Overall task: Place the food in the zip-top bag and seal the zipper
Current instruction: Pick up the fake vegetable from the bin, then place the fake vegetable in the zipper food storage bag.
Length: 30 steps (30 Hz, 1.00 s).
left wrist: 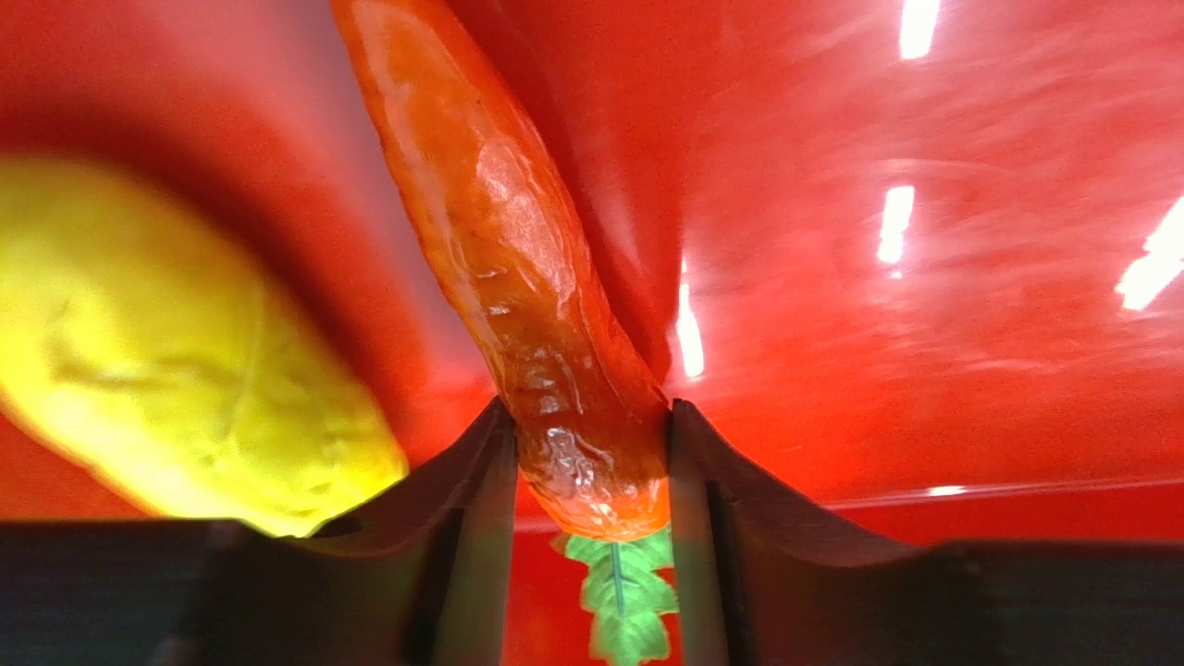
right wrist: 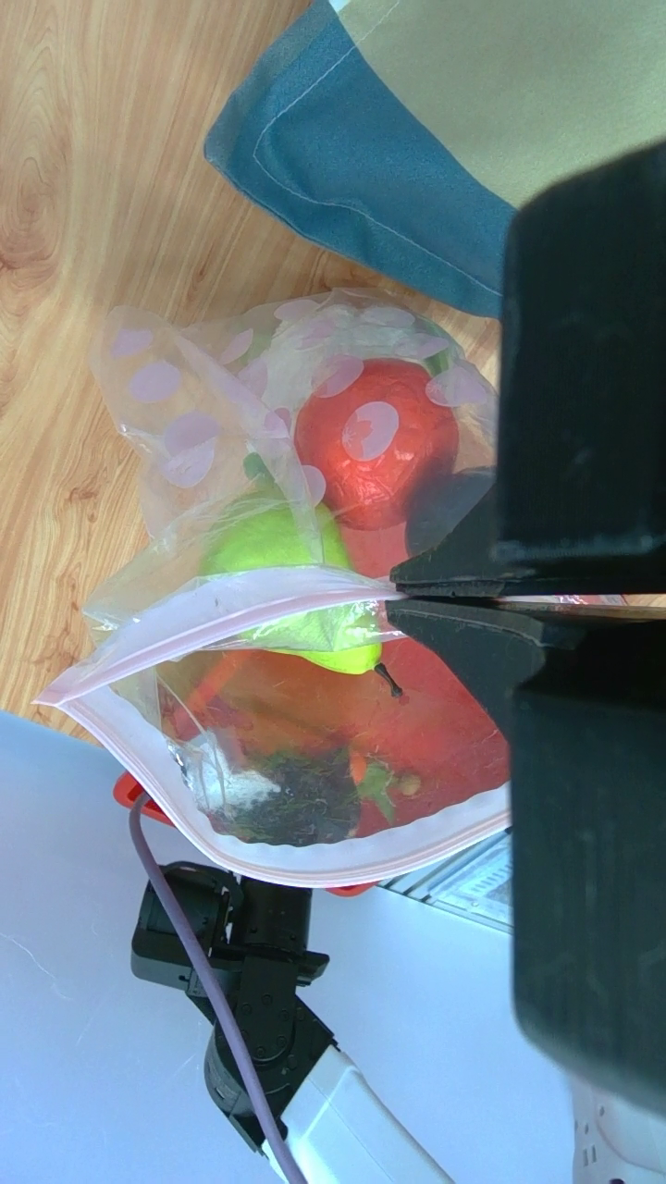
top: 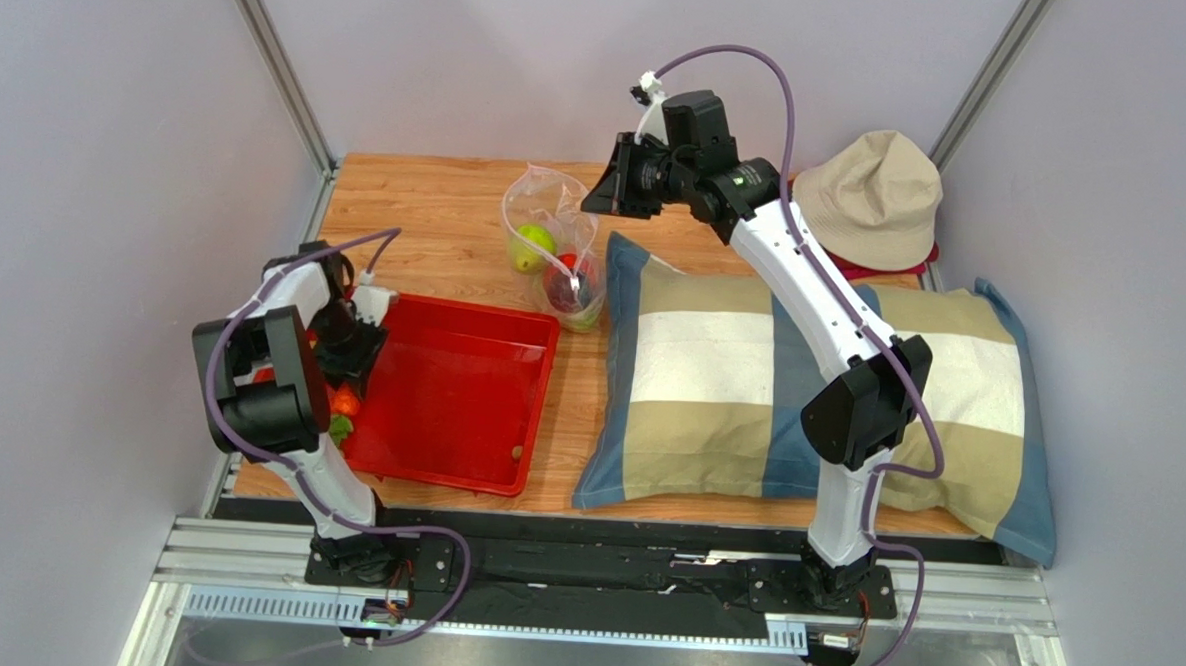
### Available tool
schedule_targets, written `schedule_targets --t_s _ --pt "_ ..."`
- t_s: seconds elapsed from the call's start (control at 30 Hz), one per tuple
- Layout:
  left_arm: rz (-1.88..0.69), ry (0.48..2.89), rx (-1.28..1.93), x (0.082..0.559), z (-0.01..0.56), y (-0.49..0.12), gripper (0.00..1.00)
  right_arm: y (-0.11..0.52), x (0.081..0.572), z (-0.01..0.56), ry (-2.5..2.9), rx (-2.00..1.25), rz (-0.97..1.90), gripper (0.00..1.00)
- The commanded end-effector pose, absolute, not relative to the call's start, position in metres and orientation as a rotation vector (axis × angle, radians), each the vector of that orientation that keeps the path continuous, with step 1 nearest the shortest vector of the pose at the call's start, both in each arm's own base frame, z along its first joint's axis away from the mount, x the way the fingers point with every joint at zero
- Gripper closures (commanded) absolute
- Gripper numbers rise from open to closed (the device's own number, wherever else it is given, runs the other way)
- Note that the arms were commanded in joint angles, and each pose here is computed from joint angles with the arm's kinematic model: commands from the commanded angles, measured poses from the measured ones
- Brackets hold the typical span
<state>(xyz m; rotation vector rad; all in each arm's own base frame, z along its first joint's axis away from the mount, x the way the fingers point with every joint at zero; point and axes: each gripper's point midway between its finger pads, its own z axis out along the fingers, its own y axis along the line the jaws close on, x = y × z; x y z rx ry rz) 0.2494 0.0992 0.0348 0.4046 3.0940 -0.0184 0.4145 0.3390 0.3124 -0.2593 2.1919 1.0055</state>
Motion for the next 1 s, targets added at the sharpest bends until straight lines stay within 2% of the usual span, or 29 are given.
schedule_targets --t_s 0.0,0.03,0.1,0.17,0.33,0.5,0.63,0.77,0.97 --pt "-0.088 2.976 0.394 0.273 0.066 0.071 0.75 0.34 0.419 0.325 2.149 -0.279 1.011 1.0" --pt "-0.102 2.88 0.383 0.29 0.093 0.065 0.82 0.34 0.417 0.327 2.144 -0.284 1.011 1.0" --pt "-0.167 2.791 0.356 0.299 0.129 0.051 0.86 0.338 0.418 0.328 2.14 -0.287 1.011 1.0" --pt "-0.229 2.567 0.388 0.324 0.195 0.025 0.93 0.34 0.417 0.329 2.135 -0.292 1.018 1.0" --pt "-0.35 2.059 0.508 0.354 0.348 -0.045 1.0 0.342 0.42 0.332 2.129 -0.294 1.023 1.0" --pt "-0.44 1.756 0.618 0.365 0.432 -0.116 1.0 0.344 0.419 0.335 2.117 -0.31 1.029 1.0" --pt "-0.572 1.579 0.688 0.362 0.459 -0.165 1.0 0.342 0.418 0.337 2.104 -0.33 1.017 1.0" --pt "-0.574 1.403 0.761 0.363 0.472 -0.202 1.0 0.342 0.417 0.338 2.102 -0.334 1.024 1.0" --pt "-0.593 1.457 0.781 0.384 0.439 -0.233 1.0 0.343 0.418 0.341 2.099 -0.328 1.034 1.0"
